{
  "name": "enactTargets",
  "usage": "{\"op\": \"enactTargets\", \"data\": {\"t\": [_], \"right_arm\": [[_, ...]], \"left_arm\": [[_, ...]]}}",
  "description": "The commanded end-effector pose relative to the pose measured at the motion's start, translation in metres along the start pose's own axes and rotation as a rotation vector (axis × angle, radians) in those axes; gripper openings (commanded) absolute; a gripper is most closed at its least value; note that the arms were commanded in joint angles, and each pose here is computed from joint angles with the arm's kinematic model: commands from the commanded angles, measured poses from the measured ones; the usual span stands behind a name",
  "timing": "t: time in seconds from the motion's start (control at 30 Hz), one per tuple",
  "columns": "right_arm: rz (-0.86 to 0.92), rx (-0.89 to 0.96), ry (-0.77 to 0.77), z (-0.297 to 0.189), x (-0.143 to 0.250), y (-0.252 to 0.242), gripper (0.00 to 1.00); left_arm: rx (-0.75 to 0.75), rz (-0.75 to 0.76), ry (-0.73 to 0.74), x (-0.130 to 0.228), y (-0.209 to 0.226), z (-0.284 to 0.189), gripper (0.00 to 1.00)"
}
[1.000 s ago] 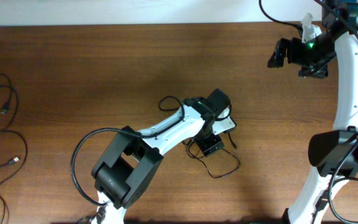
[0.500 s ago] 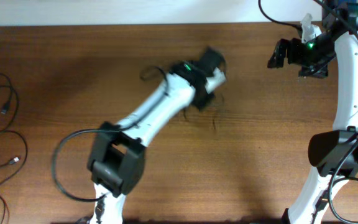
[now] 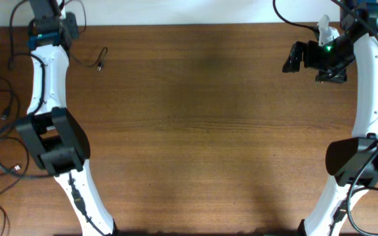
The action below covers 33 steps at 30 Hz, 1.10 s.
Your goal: Untangle cables
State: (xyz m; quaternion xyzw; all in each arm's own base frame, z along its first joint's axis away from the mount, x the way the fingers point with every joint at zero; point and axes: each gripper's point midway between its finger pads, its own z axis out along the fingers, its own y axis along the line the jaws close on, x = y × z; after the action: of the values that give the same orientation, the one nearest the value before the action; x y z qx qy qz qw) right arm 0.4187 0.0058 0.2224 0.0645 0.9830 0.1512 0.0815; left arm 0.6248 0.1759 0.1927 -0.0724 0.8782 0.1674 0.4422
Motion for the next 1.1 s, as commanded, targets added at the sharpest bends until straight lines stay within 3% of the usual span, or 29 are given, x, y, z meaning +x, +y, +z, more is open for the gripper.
{"op": "enactTargets", "data": {"t": [0.0,0.23,0.43,0.5,0.6,0.67,0.8,1.07], "right_arm": [[-0.024,0.007,-0.031,-0.013,0.001,0.003,0.99],[-0.021,0.007,-0.024,-0.013,0.003,0.003,0.99],[-0.02,0.007,-0.021,-0.013,0.004,0.003,0.99],[-0.019,0.008,-0.016,-0.013,0.005,0.003,0.99],[-0.03,0.007,-0.048,-0.025,0.006,0.006,0.99],[-0.052,0.005,-0.12,-0.047,0.007,0.013,0.99],[-0.098,0.066,-0.306,-0.117,0.03,0.023,0.99],[-0.138,0.069,-0.458,-0.18,0.08,0.039,0.99]], "left_arm": [[-0.037,-0.043,0.039,0.031,0.026,0.035,0.99],[-0.059,-0.101,0.016,0.005,0.05,-0.002,0.99],[0.079,-0.092,0.197,0.03,0.032,-0.052,0.99],[0.068,-0.099,0.123,-0.002,0.043,-0.092,0.99],[0.126,-0.111,-0.012,-0.051,0.051,-0.189,0.99],[0.181,-0.111,-0.049,-0.061,0.049,-0.243,0.99],[0.327,-0.111,0.008,-0.04,0.028,-0.308,0.99],[0.364,-0.122,0.264,0.02,0.017,-0.322,0.99]]}}
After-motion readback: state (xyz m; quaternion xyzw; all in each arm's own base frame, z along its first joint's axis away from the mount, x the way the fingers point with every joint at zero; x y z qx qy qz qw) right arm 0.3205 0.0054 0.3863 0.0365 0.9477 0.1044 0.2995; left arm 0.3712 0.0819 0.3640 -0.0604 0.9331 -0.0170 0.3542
